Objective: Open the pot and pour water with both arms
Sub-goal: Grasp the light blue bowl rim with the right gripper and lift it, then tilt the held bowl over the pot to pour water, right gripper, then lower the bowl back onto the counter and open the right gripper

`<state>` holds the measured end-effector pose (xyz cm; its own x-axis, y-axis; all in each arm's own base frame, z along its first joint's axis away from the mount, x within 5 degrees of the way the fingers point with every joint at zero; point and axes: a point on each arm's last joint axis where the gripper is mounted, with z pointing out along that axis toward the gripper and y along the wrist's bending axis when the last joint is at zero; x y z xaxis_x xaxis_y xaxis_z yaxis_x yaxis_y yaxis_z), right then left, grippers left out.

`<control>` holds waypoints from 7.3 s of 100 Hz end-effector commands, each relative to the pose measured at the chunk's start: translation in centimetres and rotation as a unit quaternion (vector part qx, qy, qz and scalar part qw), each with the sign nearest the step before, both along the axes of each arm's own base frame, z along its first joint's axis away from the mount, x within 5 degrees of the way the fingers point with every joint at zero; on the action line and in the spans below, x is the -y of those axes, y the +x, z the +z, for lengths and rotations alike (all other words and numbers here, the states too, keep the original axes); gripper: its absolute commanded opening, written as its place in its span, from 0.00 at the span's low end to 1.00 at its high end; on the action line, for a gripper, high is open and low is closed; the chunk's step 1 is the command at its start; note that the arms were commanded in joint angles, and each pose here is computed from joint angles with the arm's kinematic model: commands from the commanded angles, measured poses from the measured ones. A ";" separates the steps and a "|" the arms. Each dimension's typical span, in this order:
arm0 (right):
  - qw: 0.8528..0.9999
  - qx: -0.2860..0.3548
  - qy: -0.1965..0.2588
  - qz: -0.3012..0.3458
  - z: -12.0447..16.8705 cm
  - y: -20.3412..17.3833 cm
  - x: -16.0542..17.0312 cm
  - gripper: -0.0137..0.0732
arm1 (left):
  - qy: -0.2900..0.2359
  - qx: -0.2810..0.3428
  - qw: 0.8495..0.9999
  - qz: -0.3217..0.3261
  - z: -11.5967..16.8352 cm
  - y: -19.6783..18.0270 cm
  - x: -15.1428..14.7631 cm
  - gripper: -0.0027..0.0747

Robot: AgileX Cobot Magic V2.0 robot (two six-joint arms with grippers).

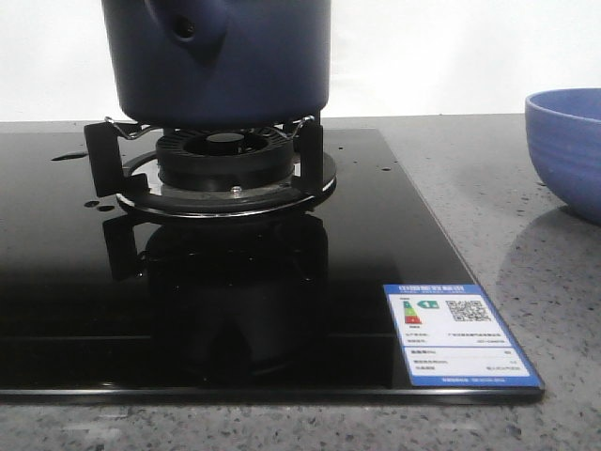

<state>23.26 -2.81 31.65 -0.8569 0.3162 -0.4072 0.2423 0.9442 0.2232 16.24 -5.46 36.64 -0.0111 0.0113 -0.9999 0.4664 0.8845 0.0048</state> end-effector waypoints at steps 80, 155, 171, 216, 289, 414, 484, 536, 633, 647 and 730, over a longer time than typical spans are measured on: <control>1.000 0.016 0.007 -0.024 -2.8 1.7 0.6 0.36 | -0.031 0.018 0.999 -0.006 1.4 -0.4 0.1 0.40; 0.990 0.129 -0.003 0.066 7.9 3.2 -2.9 0.09 | -0.031 0.018 0.999 -0.006 1.4 -0.4 0.1 0.40; 0.982 0.150 0.001 0.117 11.7 4.6 -5.2 0.09 | -0.031 0.018 0.999 -0.006 1.4 -0.4 0.1 0.40; 0.949 0.208 0.013 0.236 17.0 10.4 -12.8 0.09 | -0.031 0.018 0.999 -0.006 1.4 -0.4 0.1 0.40; 0.895 0.319 -0.132 0.282 16.5 13.0 -20.8 0.09 | -0.031 0.018 0.999 -0.006 1.4 -0.4 0.1 0.40; 0.722 0.419 -0.494 0.245 18.9 10.0 -26.6 0.09 | -0.031 0.017 0.999 -0.013 1.4 -0.5 0.3 0.40; 0.611 0.481 -0.587 0.222 21.3 8.0 -28.3 0.09 | -0.028 0.016 0.999 -0.005 1.4 -0.5 0.5 0.40; 0.710 0.456 -0.493 0.210 20.4 7.6 -27.8 0.09 | -0.028 0.016 0.999 -0.005 1.4 -0.5 0.5 0.40; 0.979 0.137 -0.113 0.098 15.5 5.2 -5.2 0.09 | -0.067 0.022 0.990 -0.124 4.5 1.3 3.6 0.40; 0.986 0.103 -0.102 0.087 11.0 3.4 -4.0 0.09 | -0.064 0.020 0.985 -0.159 5.0 2.6 4.7 0.40; 0.996 0.001 -0.077 0.052 -0.4 -0.3 -2.1 0.43 | -0.006 -0.026 0.974 -0.226 2.5 10.7 10.0 0.40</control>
<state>23.03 -0.60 29.84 -0.9151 0.1637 -0.3685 0.1501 0.9865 0.0656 27.39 -15.13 36.56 -0.1075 0.1034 -0.9888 0.7907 0.6119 -0.0220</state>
